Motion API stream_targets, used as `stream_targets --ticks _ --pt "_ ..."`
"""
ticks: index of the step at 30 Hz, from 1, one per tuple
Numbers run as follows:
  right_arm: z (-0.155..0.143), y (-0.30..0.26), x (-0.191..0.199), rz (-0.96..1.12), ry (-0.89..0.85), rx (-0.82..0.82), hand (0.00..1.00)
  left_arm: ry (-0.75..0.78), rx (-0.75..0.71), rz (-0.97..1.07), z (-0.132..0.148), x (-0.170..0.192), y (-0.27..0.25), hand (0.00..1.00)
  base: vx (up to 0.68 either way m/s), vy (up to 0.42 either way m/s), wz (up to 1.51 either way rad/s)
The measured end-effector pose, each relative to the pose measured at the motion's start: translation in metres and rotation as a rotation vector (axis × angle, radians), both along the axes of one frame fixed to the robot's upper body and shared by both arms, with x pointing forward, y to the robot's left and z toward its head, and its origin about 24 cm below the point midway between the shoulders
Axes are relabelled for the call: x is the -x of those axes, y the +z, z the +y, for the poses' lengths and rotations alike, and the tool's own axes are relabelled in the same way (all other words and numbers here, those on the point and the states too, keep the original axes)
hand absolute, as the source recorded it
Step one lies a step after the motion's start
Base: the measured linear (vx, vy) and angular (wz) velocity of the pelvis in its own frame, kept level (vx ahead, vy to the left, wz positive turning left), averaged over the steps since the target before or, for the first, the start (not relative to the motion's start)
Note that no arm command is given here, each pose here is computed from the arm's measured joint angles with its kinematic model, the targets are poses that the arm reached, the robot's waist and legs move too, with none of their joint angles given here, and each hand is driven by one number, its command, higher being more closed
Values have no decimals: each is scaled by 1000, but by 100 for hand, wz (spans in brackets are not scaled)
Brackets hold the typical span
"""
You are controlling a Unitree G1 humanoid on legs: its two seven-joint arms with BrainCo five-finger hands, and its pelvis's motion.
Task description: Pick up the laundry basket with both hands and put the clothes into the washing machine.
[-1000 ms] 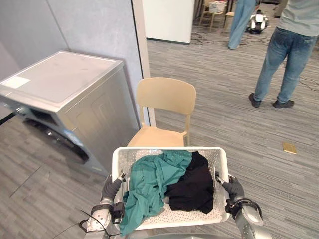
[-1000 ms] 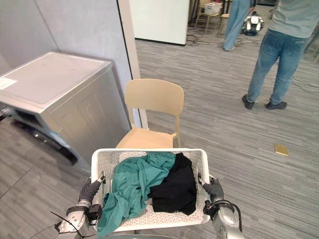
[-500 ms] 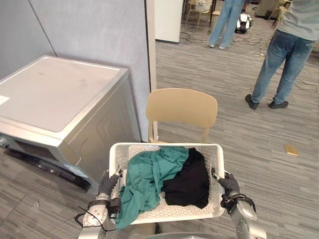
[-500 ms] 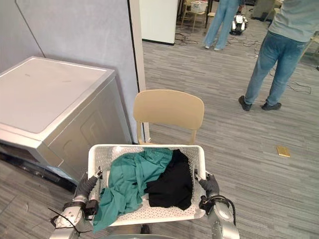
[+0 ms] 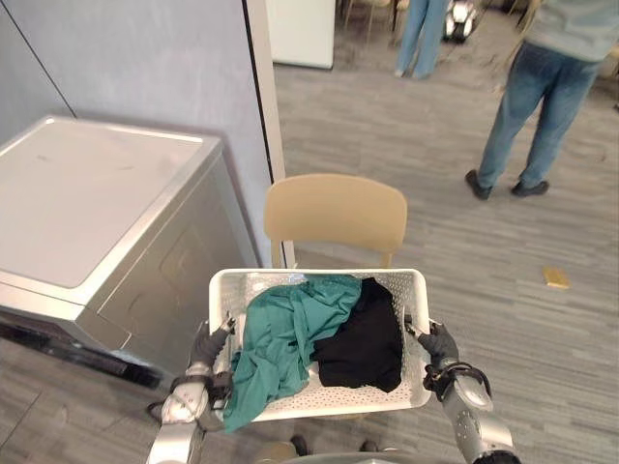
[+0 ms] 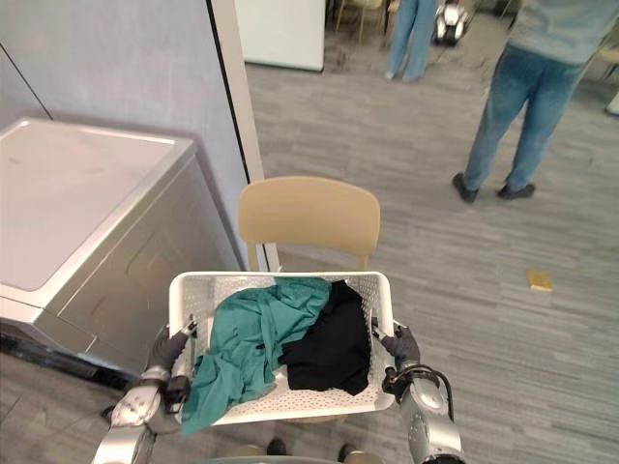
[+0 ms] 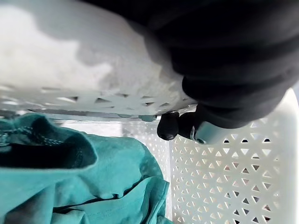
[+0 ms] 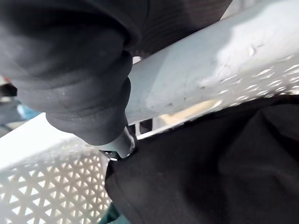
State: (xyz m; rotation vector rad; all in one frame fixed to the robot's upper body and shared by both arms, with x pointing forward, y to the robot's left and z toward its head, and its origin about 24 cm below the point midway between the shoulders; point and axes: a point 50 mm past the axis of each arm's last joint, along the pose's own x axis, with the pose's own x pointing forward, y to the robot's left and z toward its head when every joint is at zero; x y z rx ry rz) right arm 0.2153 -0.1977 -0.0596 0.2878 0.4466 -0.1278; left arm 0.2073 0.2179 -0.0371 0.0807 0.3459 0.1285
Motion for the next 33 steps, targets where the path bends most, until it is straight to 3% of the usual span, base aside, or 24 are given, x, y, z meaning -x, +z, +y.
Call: stream_targets --ticks 8,16,33 --pt "-7 61 -77 -206 -13 44 100 -31 12 -183 -10 -85 51 100 -98 -37 -11" --pt "-3 88 -114 -249 -58 20 100 -30 -51 -236 -10 -129 85 100 -124 -30 -12" --pt "10 124 -145 -336 -33 26 100 25 -96 -288 0 -158 124 100 -7 -20 -1"
